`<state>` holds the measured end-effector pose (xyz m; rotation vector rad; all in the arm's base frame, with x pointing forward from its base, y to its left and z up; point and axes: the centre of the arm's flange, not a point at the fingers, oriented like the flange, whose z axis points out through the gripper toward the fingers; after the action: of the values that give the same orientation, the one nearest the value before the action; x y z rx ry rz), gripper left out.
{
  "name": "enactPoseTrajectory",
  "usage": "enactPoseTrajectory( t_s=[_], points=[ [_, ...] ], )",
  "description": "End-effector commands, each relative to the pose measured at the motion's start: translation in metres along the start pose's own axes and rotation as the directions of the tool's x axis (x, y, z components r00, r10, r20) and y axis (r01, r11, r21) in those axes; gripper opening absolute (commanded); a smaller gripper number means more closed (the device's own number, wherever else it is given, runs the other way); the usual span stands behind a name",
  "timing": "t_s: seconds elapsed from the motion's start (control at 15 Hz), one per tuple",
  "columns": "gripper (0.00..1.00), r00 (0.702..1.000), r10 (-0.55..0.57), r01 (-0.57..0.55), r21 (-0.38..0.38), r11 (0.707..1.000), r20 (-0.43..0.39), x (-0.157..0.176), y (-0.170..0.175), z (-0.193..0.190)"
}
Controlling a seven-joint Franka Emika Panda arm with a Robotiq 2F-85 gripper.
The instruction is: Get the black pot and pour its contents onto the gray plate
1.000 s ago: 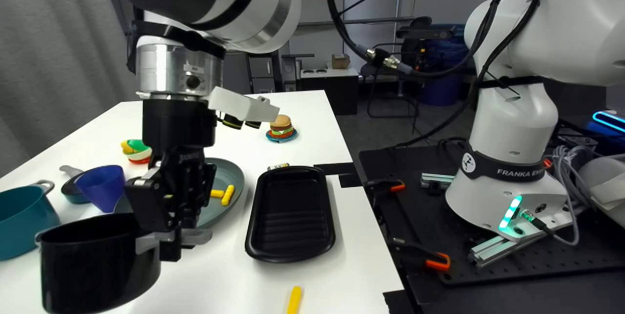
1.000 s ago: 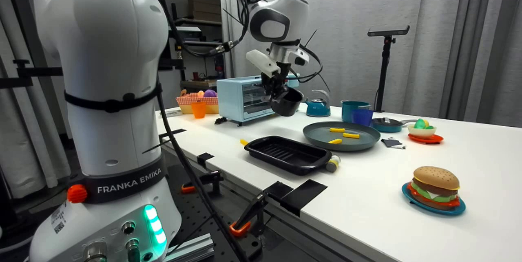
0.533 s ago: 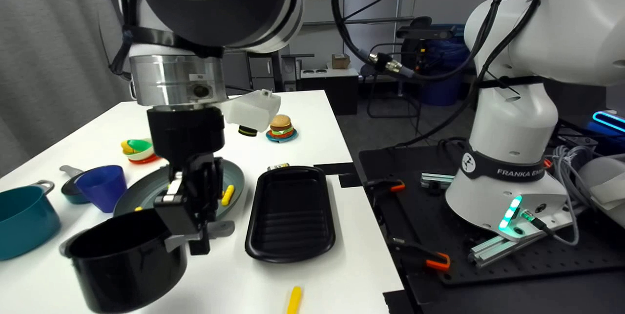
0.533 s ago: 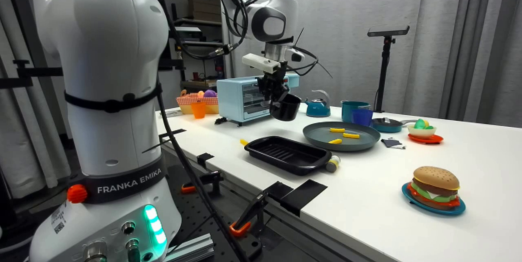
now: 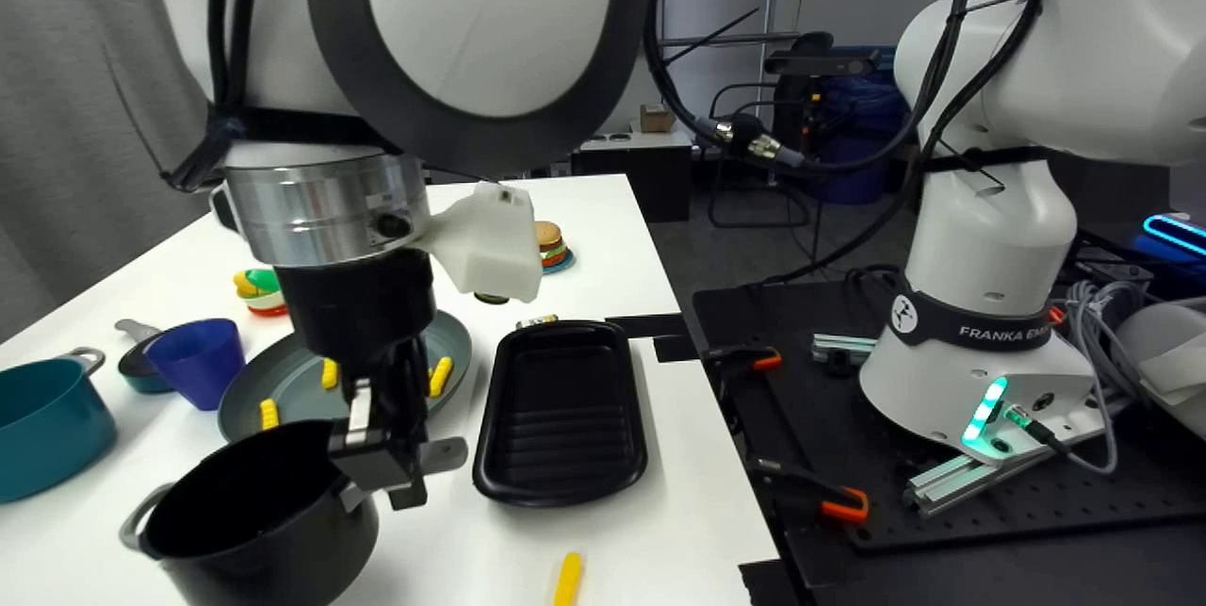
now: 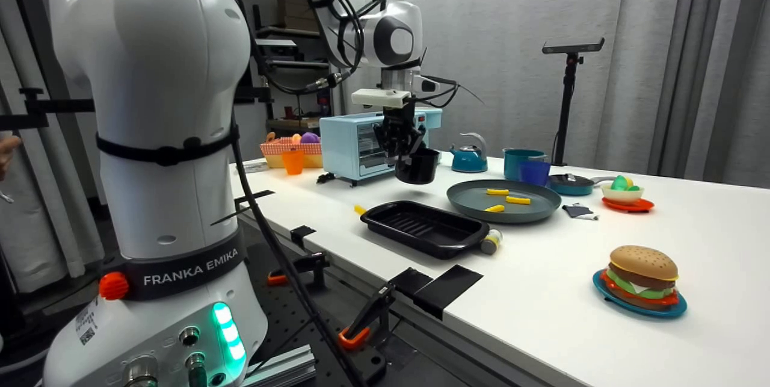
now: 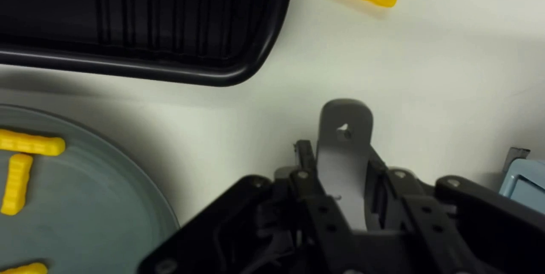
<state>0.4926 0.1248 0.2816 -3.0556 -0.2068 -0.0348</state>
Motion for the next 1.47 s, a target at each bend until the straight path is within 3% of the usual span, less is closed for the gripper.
enactPoseTrajectory(
  t_s=[0.0,0.73,1.27,1.33,1.4],
  points=[
    [0.07,1.0,-0.015,0.015,-0.047,0.999,-0.006,0.019,-0.008,0.012],
    [0.07,0.999,-0.033,0.033,-0.086,0.996,-0.006,0.08,-0.009,0.044],
    [0.07,0.999,-0.03,0.028,-0.084,0.996,-0.015,0.102,-0.012,0.05],
    [0.45,0.999,-0.029,0.027,-0.086,0.996,-0.018,0.103,-0.012,0.049],
    [0.55,0.999,-0.028,0.026,-0.087,0.996,-0.02,0.105,-0.012,0.049]
  ],
)
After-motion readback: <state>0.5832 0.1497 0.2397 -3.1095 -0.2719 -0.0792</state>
